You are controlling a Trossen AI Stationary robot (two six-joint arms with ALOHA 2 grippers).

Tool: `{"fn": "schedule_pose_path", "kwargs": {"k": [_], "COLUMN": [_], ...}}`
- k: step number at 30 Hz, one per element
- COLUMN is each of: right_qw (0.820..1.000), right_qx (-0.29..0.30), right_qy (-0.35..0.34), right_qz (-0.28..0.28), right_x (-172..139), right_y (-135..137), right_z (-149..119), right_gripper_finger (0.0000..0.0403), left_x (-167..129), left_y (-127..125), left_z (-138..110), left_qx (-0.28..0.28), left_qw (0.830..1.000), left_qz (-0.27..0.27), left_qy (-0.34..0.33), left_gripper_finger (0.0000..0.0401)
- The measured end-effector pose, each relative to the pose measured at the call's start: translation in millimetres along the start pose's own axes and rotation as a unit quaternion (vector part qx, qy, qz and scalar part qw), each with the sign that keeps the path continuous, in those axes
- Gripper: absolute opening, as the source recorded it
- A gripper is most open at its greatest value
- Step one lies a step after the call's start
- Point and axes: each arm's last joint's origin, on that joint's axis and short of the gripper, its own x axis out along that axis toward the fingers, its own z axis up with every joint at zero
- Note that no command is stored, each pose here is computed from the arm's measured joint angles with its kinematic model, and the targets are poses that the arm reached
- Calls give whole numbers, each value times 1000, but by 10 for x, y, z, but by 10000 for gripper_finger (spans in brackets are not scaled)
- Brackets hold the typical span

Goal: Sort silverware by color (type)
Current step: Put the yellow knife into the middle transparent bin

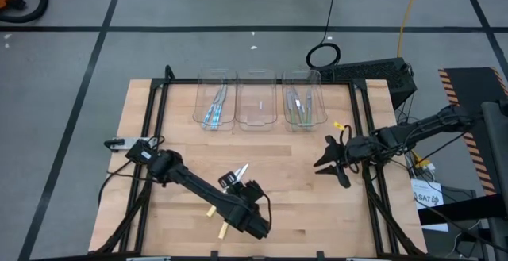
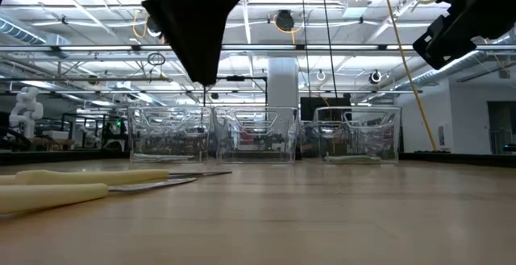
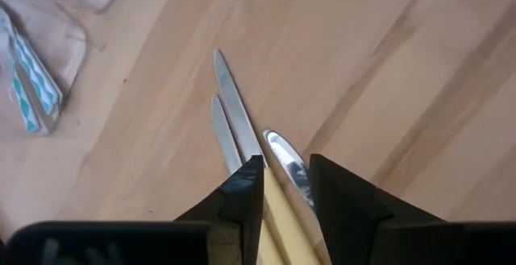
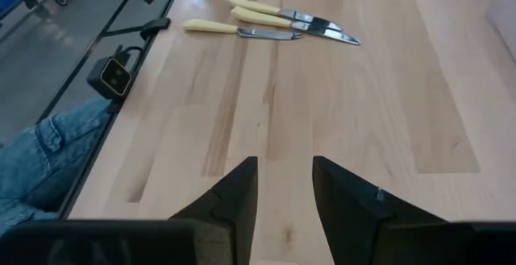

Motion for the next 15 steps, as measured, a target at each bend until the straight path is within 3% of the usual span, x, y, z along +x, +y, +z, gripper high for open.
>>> {"fn": "schedule_pose_path", "kwargs": {"k": [6,9,15], "right_qw": [1000,1000,1000], "right_qx": [-6,-5,-12], "right_qy": [11,16,11], "right_qz": [9,15,-3], "right_x": [7,9,24], "right_y": [38,58,89], "right_z": [-27,-38,-49], "right_gripper_finger": [116,116,116], "left_x": [-111,-98,200], "left_y": [86,187,467], "left_z": [37,5,-305], "left_qx": [36,38,-90], "left_qw": [999,998,990], "left_qz": [-2,23,95], "left_qy": [-26,-47,-55], "left_gripper_finger": [108,108,108]}}
